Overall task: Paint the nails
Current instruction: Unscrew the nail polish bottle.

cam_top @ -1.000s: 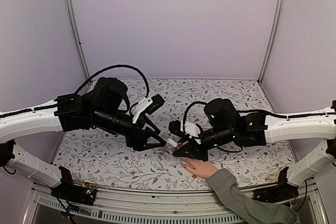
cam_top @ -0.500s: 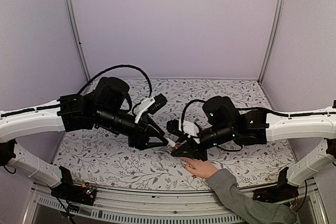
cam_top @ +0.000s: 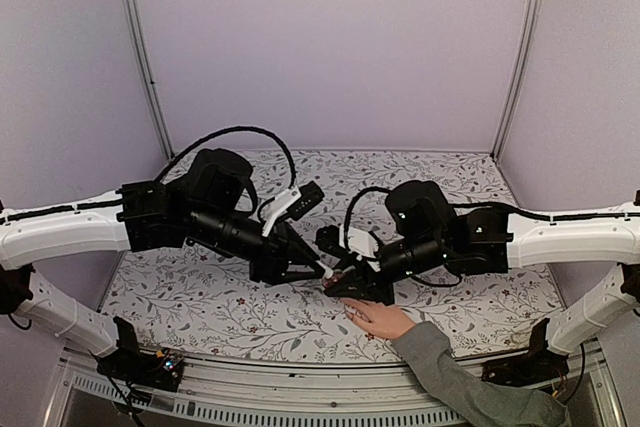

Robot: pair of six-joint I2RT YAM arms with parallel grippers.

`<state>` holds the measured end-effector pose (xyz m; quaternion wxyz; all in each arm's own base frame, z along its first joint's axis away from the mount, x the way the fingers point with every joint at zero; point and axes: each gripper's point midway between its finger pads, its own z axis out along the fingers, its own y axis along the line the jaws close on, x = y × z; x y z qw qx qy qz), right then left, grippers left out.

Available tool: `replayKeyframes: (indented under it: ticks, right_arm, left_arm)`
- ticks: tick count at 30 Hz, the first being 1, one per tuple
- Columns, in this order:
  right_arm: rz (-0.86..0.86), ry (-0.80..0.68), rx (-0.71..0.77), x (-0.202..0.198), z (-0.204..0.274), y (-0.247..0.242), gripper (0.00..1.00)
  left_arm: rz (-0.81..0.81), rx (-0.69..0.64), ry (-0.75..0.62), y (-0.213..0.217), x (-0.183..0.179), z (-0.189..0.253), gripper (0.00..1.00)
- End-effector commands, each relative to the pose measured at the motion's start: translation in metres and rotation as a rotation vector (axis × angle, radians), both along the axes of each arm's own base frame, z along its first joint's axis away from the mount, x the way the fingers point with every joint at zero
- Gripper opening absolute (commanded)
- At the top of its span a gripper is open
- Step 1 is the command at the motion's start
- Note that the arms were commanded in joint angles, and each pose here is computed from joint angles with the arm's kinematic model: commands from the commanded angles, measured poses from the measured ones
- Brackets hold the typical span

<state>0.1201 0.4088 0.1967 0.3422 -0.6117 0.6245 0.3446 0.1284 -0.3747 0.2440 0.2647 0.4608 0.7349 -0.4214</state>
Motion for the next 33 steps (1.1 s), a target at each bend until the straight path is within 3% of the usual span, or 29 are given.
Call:
replayKeyframes:
  ticks: [1,15,23,33]
  right_arm:
    - [0.027,-0.016,0.013,-0.003,0.01,0.007,0.0]
    - [0.021,-0.027,0.006,-0.002,0.01,0.008,0.0]
    - [0.019,-0.028,0.011,-0.002,0.011,0.008,0.0]
    - [0.018,-0.03,0.009,-0.002,0.011,0.008,0.0]
  left_arm:
    - [-0.018,-0.009,0.003,-0.004,-0.002,-0.003,0.37]
    - [-0.047,-0.012,0.009,-0.006,-0.006,-0.004,0.15]
    - [-0.071,0.002,0.02,-0.009,-0.013,-0.009,0.24]
    - [-0.073,0.006,0.015,-0.011,-0.012,-0.009,0.19]
